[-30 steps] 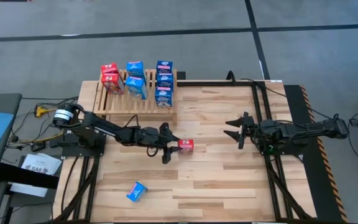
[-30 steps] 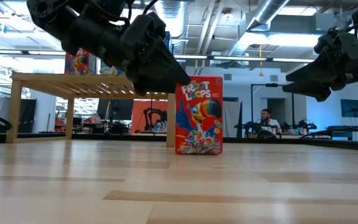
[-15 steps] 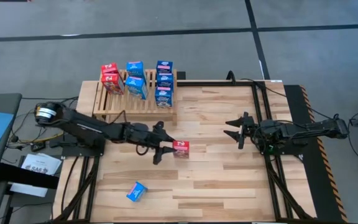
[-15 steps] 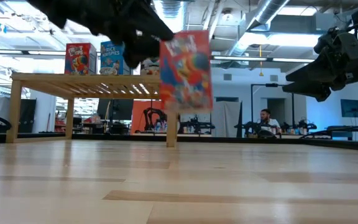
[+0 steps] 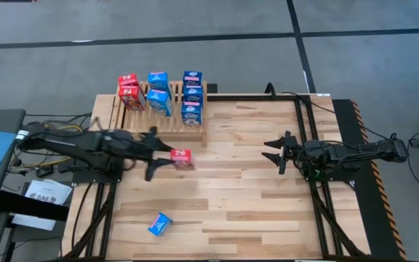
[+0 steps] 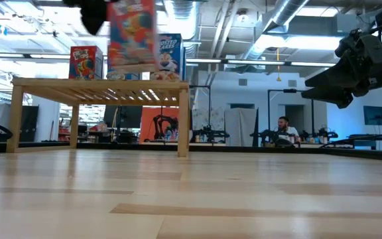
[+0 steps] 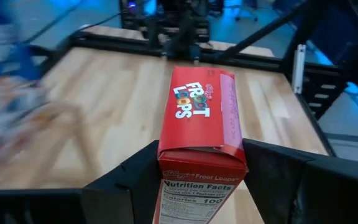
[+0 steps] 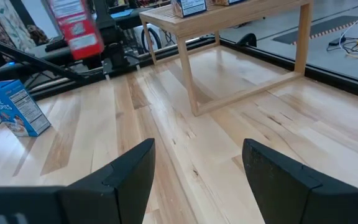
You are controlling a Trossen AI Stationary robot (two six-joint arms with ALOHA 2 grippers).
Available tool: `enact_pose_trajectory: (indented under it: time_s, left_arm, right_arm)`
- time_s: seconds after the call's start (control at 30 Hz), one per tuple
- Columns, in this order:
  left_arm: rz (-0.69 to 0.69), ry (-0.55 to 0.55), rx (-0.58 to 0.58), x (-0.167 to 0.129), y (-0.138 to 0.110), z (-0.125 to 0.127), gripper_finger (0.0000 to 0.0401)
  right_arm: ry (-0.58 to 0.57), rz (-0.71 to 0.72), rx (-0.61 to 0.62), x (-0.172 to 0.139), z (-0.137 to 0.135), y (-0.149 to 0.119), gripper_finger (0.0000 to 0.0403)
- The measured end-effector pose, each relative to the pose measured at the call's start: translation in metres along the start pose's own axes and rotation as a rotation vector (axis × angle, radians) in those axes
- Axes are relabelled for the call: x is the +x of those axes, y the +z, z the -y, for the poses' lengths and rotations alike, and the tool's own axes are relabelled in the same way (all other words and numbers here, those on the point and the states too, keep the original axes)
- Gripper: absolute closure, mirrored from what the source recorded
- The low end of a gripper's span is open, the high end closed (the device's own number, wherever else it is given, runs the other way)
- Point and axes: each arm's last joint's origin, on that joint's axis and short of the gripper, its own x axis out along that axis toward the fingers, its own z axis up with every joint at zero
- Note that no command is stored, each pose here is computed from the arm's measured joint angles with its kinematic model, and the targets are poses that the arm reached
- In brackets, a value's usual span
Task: Stack cereal on shelf
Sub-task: Put the red cereal box the aligned with the other cereal boxes on the shelf
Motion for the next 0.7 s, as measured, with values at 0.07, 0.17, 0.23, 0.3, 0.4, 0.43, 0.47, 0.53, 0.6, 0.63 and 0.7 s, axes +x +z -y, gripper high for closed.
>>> enact_pose_trajectory:
  time_s: [0.07, 0.17, 0.23, 0.3, 0.4, 0.43, 0.47, 0.53, 0.6, 0.63, 0.7]
  left_arm:
    - [0.011, 0.031, 0.004, -0.021, 0.001, -0.005, 0.0213]
    - [0.046, 0.097, 0.002, -0.05, 0.001, -0.012, 0.0213]
    - [0.078, 0.142, -0.005, -0.067, 0.0, -0.017, 0.0213]
    - [0.108, 0.184, -0.006, -0.082, -0.001, -0.021, 0.0213]
    - [0.156, 0.223, 0.029, -0.1, -0.003, -0.026, 0.0213]
    - [0.17, 0.235, 0.038, -0.105, -0.003, -0.027, 0.0213]
    - [0.18, 0.248, 0.045, -0.108, -0.003, -0.028, 0.0213]
    - [0.19, 0.285, 0.063, -0.113, -0.004, -0.03, 0.0213]
    - [0.188, 0.325, 0.083, -0.115, -0.005, -0.032, 0.0213]
    - [0.174, 0.344, 0.092, -0.116, -0.005, -0.033, 0.0213]
    - [0.143, 0.374, 0.104, -0.12, -0.003, -0.034, 0.0213]
  right_arm:
    - [0.0, 0.0, 0.0, 0.0, 0.0, 0.0, 0.0136]
    - [0.0, 0.0, 0.0, 0.0, 0.0, 0.0, 0.0136]
    - [0.0, 0.001, 0.001, 0.0, 0.0, 0.0, 0.0136]
    - [0.0, 0.0, 0.0, 0.0, 0.0, 0.0, 0.0136]
    - [0.0, 0.0, -0.001, 0.0, 0.0, 0.0, 0.0136]
    - [0.0, 0.0, -0.001, 0.0, 0.0, 0.0, 0.0136]
    - [0.0, 0.0, -0.001, 0.0, 0.0, 0.0, 0.0136]
    - [0.0, 0.0, -0.001, 0.0, 0.0, 0.0, 0.0136]
    - [0.0, 0.0, -0.001, 0.0, 0.0, 0.0, 0.0136]
    - [0.0, 0.0, -0.001, 0.0, 0.0, 0.0, 0.0136]
    - [0.0, 0.0, -0.001, 0.0, 0.0, 0.0, 0.0136]
